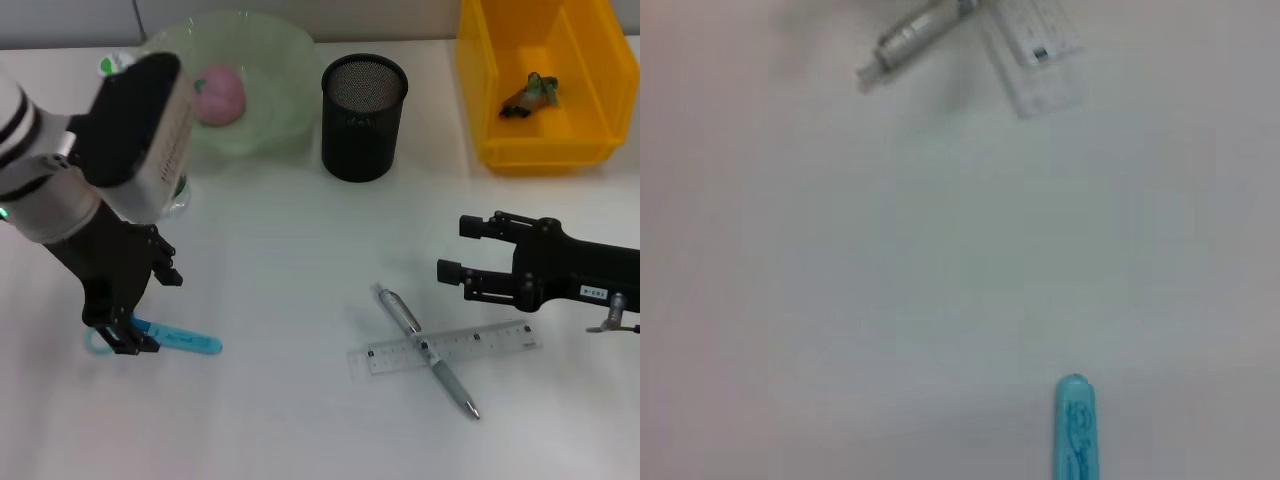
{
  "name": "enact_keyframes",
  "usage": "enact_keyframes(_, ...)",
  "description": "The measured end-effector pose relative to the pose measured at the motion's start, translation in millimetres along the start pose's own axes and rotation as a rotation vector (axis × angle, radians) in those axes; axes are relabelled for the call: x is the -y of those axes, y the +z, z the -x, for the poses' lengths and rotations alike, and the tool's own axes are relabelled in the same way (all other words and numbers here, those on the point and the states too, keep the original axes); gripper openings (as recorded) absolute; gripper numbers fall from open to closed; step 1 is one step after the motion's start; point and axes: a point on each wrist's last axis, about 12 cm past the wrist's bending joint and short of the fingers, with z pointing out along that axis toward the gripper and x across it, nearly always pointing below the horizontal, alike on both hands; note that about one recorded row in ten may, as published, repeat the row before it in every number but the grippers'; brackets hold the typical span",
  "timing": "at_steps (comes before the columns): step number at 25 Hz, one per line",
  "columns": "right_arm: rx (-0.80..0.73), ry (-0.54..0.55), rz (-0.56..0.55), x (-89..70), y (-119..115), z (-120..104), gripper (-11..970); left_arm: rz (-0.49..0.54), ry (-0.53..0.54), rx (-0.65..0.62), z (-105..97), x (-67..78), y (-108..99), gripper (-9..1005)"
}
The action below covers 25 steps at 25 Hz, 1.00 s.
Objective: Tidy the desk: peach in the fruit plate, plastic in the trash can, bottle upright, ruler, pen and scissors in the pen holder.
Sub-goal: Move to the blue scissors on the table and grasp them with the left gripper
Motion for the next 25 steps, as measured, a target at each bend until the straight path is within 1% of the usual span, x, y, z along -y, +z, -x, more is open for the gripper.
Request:
enact_keyframes(6, 0.003, 0.008, -0.007, 1.0, 0.3, 1.2, 766, 0.02, 0.029, -0.067, 3.4, -0.9, 12.7, 755)
enact_keyframes(16, 0.01, 0.013, -0.023, 2.7, -3.5, 1.1, 766, 0.011, 0.038, -0.079, 2.7, 4.7, 23.3, 748)
enact_keyframes(23, 0.009, 0.014, -0.029, 3.2, -5.5, 0.3, 765, 0.024, 0.043, -0.097, 4.6, 5.3, 29.5, 743)
enact_keyframes(25, 0.01, 0.015, -0.031, 3.4, -5.8, 0.3, 765, 0.027, 0.044, -0.099, 4.6, 5.2, 30.0, 668)
